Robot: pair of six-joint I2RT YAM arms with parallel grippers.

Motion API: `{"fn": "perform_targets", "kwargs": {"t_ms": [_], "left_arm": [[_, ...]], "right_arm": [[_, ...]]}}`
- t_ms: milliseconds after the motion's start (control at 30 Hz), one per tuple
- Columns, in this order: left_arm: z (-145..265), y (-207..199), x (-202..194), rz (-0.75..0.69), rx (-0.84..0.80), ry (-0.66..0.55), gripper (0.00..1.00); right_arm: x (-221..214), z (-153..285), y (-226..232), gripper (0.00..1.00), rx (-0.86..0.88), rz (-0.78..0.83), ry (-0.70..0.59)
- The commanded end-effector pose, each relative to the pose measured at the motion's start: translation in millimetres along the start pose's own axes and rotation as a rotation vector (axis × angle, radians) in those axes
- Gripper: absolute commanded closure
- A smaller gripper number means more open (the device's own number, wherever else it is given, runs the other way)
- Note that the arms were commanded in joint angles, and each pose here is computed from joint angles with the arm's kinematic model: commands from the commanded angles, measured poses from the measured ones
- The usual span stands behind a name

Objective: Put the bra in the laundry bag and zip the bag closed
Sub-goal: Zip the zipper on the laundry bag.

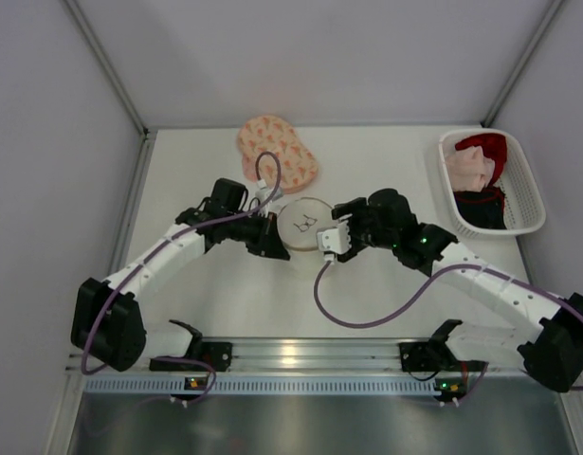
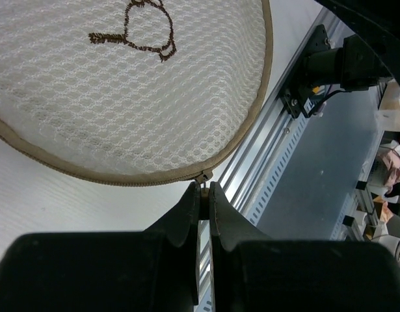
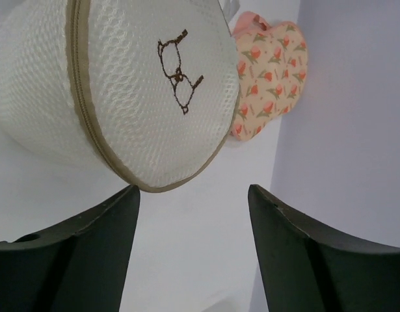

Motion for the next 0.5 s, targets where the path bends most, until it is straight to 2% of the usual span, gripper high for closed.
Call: {"fn": "perform_targets", "kwargs": {"t_ms": [0,300,467], "left_arm": [[-3,-12,2,-0.033,-0.032,-0.005,1.0],[-16,-23,7,0.005,-0.071,0.011,1.0],[-19,-28,10,0.002,-0.09,0.02,1.0]], "right_arm": [[27,26,2,0.31,0.048,-0.083,-0.097],[91,17,38,0.35,0.178,-0.147,-0.18],[94,6,42,0.38,0.187,-0.106,-0.172]]}}
Point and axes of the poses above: each gripper's point midway between its finger pads, its own z axis back along the fingers, its own y axis along the line the jaws close on, x = y × z, the point moved 1 cm from there along z, back along the fingers, and after that the axes turned 8 degrees about -z, right-handed, at the moved point
